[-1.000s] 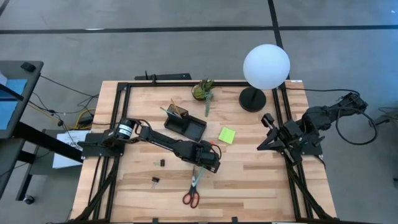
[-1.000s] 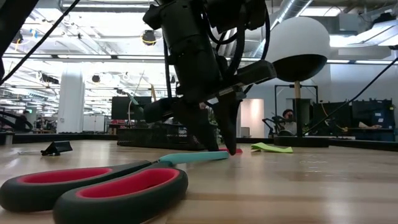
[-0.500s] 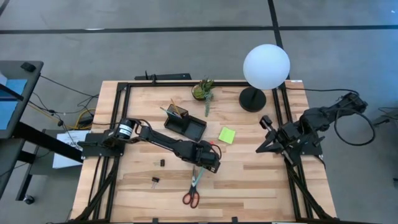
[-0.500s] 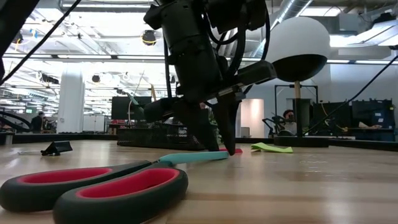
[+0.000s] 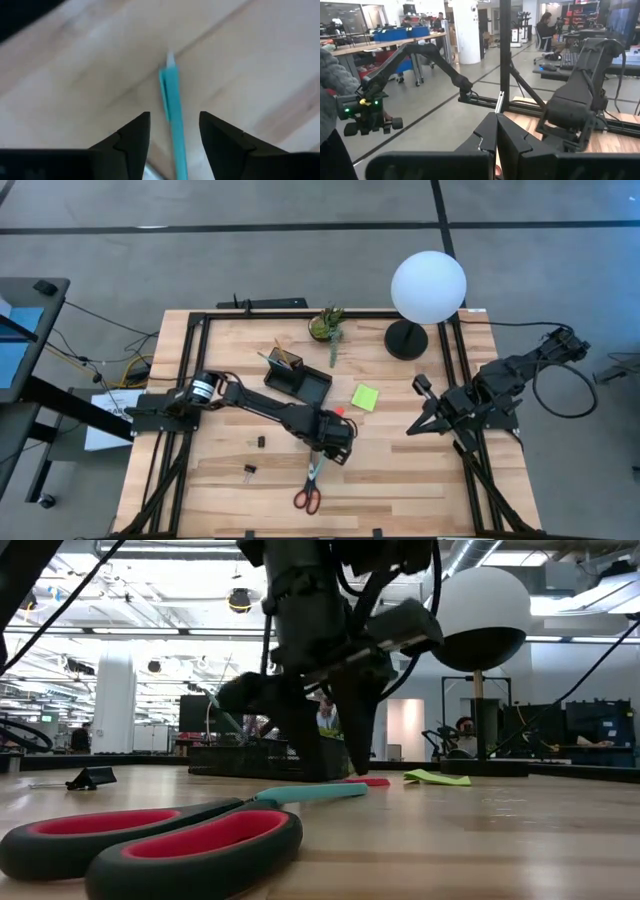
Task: Pick and place office supplies into organizer
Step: Put the blue pen into the black desk organizer
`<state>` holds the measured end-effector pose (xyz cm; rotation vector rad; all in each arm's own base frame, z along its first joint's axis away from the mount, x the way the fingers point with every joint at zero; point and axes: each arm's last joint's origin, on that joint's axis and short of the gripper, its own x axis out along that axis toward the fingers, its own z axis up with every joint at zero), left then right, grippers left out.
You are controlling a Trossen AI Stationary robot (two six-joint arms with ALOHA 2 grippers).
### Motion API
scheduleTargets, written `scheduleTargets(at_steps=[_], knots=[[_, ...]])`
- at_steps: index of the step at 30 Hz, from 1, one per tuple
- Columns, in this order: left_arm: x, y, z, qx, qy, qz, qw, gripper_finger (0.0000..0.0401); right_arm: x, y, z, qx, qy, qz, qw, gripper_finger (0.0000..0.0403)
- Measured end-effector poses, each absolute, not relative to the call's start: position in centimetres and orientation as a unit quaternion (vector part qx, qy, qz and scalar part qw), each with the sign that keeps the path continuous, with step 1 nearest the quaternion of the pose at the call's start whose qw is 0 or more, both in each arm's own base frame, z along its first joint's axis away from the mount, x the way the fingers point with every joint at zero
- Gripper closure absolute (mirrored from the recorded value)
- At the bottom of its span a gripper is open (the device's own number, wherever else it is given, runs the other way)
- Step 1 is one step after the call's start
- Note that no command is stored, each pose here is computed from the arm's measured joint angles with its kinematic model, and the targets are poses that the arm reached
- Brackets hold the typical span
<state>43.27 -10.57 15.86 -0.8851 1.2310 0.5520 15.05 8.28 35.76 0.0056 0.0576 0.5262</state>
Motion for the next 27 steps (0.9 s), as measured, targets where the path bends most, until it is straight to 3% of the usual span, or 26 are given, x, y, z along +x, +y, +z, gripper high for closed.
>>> scheduleTargets(at_steps=[14,27], knots=[[41.7,-15.9,15.9,-0.384,0.564,0.218,0.697,0.0234,15.1,8.3,35.8,0.004,0.025,0.26,0.965,0.0403],[40.9,-15.8,14.6,-0.375,0.568,0.237,0.693,0.0236,15.1,8.3,36.0,0.006,0.014,0.259,0.966,0.0403]])
